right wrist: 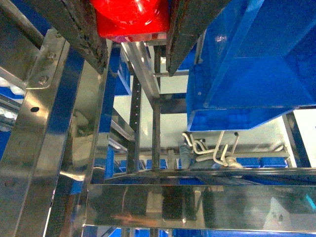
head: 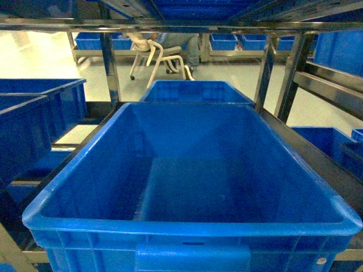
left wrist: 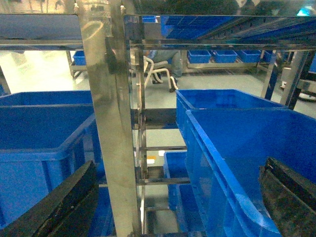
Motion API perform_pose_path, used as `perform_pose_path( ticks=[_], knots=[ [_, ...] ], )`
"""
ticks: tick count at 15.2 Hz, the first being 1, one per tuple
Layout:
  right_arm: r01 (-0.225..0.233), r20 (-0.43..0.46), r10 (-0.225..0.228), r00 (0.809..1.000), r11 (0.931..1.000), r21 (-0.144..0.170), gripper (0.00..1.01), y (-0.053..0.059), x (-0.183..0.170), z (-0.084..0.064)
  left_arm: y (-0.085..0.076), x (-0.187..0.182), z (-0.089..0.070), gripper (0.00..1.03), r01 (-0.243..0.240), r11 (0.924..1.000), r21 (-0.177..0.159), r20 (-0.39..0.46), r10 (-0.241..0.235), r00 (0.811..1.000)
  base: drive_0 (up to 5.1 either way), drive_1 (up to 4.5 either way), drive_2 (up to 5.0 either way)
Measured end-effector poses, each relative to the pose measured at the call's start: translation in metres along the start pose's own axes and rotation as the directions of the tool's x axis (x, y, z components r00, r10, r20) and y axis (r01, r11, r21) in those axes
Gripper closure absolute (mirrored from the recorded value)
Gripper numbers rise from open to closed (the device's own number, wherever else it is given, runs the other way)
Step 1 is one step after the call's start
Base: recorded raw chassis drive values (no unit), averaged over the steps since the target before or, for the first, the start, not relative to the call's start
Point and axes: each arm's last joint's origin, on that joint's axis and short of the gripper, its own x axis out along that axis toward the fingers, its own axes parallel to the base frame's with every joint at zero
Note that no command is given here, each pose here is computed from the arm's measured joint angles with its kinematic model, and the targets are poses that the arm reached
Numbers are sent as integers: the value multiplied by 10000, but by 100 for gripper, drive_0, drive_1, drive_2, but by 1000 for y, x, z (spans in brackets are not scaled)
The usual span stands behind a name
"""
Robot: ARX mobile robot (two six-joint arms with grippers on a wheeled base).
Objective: Pick red block from blue box to shelf
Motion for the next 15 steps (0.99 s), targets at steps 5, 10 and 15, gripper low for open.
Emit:
perform_pose_path(
  ticks=[5, 10, 15],
  knots=[
    [0, 0, 0, 10000, 10000, 0, 72, 0, 0, 0, 0, 0, 0, 5, 0, 10000, 0, 0, 0, 10000, 0, 0, 0],
    [0, 0, 0, 10000, 10000, 0, 72, 0, 0, 0, 0, 0, 0, 5, 0, 10000, 0, 4, 0, 10000, 0, 0, 0],
    [-673, -1030, 735, 9920, 9958, 622, 72, 1, 3, -10, 0, 0, 0, 5, 0, 10000, 0, 4, 0, 10000, 0, 0, 0]
  ],
)
